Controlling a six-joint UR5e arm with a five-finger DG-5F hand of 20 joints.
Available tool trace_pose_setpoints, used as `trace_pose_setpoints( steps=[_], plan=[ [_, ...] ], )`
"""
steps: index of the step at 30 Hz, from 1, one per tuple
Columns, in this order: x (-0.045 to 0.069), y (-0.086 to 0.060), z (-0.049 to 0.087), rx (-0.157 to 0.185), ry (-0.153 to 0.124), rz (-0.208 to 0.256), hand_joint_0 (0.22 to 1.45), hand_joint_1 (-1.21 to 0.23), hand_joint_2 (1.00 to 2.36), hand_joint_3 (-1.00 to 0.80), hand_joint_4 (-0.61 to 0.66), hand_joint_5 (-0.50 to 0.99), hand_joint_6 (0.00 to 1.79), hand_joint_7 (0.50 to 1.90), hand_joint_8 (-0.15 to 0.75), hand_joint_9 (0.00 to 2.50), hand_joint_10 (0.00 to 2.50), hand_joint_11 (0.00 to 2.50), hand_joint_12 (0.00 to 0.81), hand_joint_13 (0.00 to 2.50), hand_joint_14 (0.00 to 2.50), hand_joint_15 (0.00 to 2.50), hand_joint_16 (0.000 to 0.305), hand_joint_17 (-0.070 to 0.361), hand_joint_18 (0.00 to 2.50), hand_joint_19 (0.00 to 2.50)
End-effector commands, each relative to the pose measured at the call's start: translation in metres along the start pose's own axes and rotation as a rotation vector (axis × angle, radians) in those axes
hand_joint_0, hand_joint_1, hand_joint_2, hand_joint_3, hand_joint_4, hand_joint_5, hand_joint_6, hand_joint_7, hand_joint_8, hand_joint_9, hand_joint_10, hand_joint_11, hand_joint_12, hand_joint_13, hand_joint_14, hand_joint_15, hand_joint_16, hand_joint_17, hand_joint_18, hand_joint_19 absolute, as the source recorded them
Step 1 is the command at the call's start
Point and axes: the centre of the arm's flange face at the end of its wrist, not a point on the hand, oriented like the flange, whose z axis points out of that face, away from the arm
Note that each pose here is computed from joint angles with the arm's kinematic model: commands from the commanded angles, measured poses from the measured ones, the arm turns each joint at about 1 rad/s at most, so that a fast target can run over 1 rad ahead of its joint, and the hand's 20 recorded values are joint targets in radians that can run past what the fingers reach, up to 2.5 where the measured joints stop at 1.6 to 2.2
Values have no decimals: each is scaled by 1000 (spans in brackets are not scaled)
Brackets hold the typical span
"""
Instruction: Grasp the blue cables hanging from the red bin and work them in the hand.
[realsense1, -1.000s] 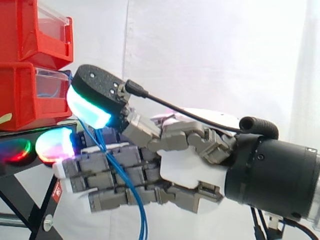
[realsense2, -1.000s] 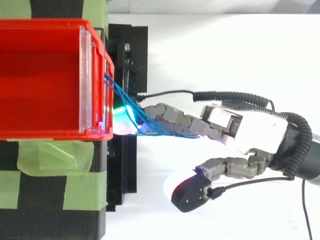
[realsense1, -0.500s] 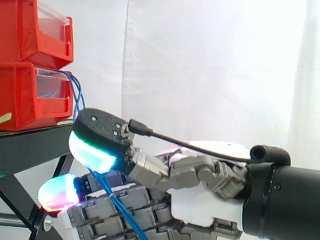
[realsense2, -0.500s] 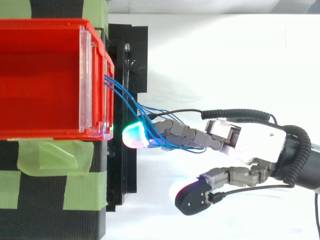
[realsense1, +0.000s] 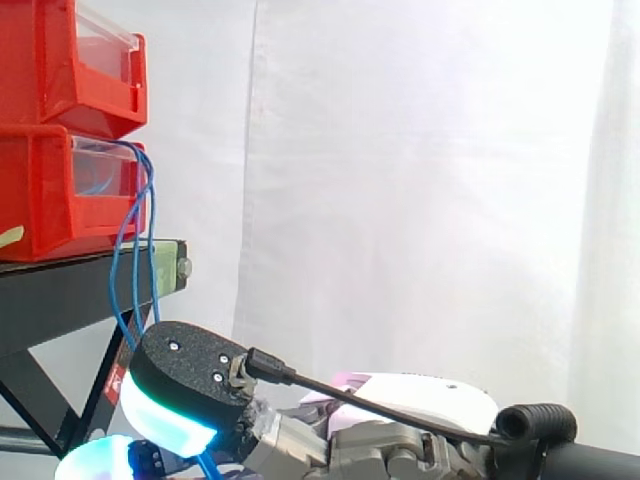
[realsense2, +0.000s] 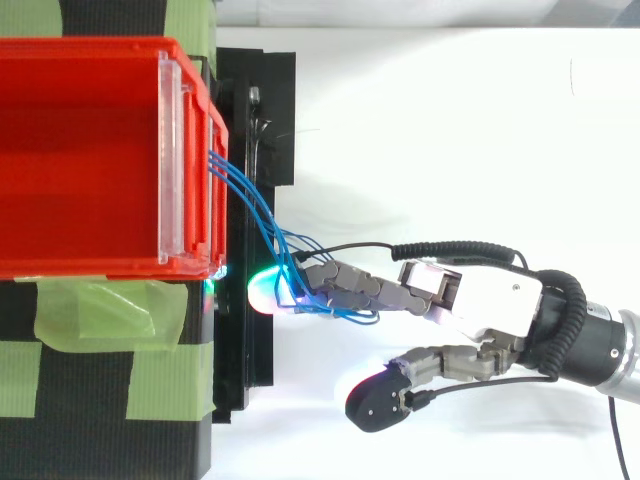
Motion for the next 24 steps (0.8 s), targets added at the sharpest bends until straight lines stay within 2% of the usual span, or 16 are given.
trace_pose_setpoints(
  steps=[1,6,8,10,11,12,15,20,22,23,24],
  plan=[
    [3,-1,-2,7,2,-1,829,-483,1003,-927,243,-171,7,718,330,304,4,187,397,272,9,323,59,133,326,406],
    [3,-2,-3,12,3,-11,830,-481,1003,-932,244,-171,8,719,330,303,5,183,398,283,10,325,59,132,329,407],
    [4,-10,-4,20,5,-12,830,-481,1003,-932,244,-171,7,721,330,304,4,182,398,287,9,328,59,132,330,407],
    [5,-25,-6,28,0,-14,830,-480,1003,-935,244,-172,8,719,330,304,7,189,398,288,10,334,59,132,331,415],
    [6,-30,-7,26,-1,-11,830,-480,1003,-934,242,-171,7,716,330,304,5,191,399,291,11,334,59,132,331,414],
    [9,-32,-6,8,-6,5,830,-480,1003,-933,244,-172,7,719,330,306,4,193,398,294,10,332,59,132,334,417],
    [15,-34,-6,-19,-10,25,830,-479,1003,-932,244,-171,7,715,330,307,5,191,399,296,10,339,59,132,340,412],
    [17,-35,-7,-17,-3,8,831,-477,1003,-936,244,-171,7,719,329,309,4,199,402,309,10,345,59,132,352,418],
    [17,-42,-8,-11,-2,2,830,-476,1003,-931,244,-171,8,719,329,310,5,199,402,316,10,346,59,132,354,417],
    [17,-50,-9,-4,-1,0,831,-476,1003,-935,243,-171,7,716,329,310,4,194,402,316,10,347,59,132,354,417],
    [17,-50,-9,-4,-1,0,830,-476,1004,-931,244,-171,7,719,329,311,7,194,402,317,10,349,59,132,356,420]
  ],
)
